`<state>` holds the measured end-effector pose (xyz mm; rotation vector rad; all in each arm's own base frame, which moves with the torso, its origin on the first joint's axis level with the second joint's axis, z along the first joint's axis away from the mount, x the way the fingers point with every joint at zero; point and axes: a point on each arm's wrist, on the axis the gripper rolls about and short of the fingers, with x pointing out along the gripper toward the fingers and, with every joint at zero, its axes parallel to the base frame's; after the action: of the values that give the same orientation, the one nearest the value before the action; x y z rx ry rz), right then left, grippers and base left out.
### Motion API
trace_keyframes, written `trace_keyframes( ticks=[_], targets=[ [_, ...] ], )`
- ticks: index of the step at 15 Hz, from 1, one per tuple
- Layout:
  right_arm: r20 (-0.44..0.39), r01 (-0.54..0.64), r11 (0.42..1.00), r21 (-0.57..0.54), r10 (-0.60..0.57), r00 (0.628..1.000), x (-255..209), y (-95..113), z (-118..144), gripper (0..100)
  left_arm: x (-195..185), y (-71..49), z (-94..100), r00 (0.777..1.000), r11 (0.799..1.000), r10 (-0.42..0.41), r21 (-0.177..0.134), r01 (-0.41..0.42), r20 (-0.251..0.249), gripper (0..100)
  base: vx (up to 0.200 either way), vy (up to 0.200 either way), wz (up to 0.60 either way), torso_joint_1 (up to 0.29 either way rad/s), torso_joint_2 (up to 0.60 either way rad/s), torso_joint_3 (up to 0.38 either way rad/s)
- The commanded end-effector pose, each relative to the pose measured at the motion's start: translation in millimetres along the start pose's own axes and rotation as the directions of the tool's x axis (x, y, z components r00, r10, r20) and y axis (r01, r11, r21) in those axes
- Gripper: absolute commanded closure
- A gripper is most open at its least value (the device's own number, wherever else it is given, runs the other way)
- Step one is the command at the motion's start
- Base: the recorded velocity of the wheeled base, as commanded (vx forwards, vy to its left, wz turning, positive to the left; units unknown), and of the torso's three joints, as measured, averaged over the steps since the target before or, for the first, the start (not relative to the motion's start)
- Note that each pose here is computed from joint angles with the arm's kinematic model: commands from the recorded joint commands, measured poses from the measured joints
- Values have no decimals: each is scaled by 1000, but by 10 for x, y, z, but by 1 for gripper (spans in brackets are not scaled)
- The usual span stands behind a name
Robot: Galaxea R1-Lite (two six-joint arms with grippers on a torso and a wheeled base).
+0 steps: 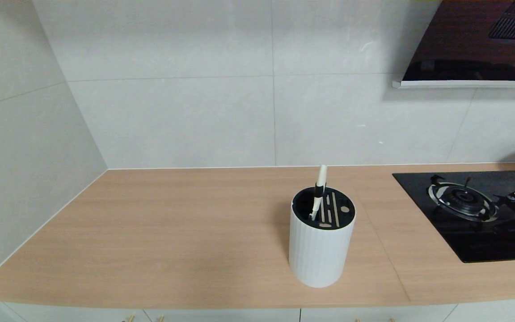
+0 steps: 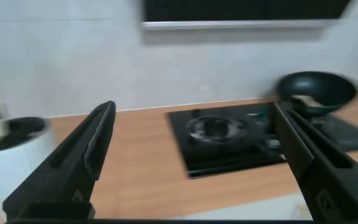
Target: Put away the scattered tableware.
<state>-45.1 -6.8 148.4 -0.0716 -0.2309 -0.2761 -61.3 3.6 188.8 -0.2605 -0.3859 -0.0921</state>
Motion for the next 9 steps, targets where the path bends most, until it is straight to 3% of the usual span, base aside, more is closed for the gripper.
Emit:
trace_keyframes(
  ticks=[1,2,3,4,5,7,8,9],
  targets=[
    [-3,48,999,-1,-48,999,-15,18,-194,0,-64,60,-359,999,993,52,111,-50,-11,0,0,0,0,0,0,0],
    [-17,46,999,-4,-46,999,19,41,-325,0,-20,139,-591,994,980,109,172,-104,-17,0,0,0,0,0,0,0],
    [-24,41,999,-11,-41,999,44,61,-439,0,-5,201,-812,991,967,118,234,-102,-55,0,0,0,0,0,0,0],
    [-37,21,1000,-18,-21,999,59,78,-537,0,-9,229,-909,986,959,132,266,-101,-101,0,0,0,0,0,0,0],
    [-74,-15,1000,-25,13,997,55,89,-580,0,-19,243,-963,977,957,146,273,-99,-156,0,0,0,0,0,0,0],
    [-131,-50,998,-36,45,990,48,100,-641,0,-45,271,-1066,951,945,173,315,-86,-257,0,0,0,0,0,0,0],
    [-181,-76,996,-38,68,981,39,107,-695,0,-82,294,-1158,915,939,195,337,-70,-352,0,0,0,0,0,0,0],
    [-180,-76,996,-37,68,981,40,107,-693,0,-78,293,-1152,919,939,192,336,-71,-344,0,0,0,0,0,0,0]
  ],
)
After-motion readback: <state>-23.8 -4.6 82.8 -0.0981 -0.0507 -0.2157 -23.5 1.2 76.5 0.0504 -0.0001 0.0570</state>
